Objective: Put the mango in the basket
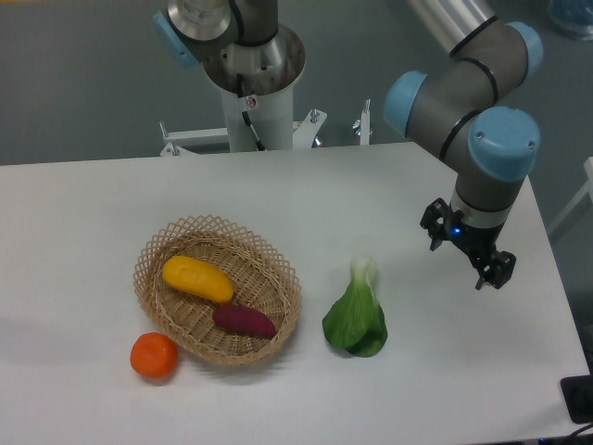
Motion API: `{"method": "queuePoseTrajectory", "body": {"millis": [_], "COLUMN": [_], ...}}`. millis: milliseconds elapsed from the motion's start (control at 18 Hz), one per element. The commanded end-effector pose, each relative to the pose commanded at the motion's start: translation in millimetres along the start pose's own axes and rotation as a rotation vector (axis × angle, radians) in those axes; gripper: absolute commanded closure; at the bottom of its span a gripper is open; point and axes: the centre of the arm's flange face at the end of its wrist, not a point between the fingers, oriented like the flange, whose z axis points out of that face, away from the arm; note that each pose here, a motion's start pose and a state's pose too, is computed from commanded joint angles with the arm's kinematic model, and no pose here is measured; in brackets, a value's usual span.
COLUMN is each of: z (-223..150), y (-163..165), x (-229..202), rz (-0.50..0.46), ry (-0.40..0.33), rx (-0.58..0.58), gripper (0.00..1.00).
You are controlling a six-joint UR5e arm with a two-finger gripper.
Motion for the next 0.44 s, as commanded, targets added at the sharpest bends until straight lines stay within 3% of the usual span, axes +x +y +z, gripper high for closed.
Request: {"method": "queuePoseTrajectory", "body": {"millis": [444], "z": [1.1], "y": [0.1], "x": [0.6], "rz": [0.000], "ry": [0.000], "rx": [-0.002], "gripper": [0.00]}}
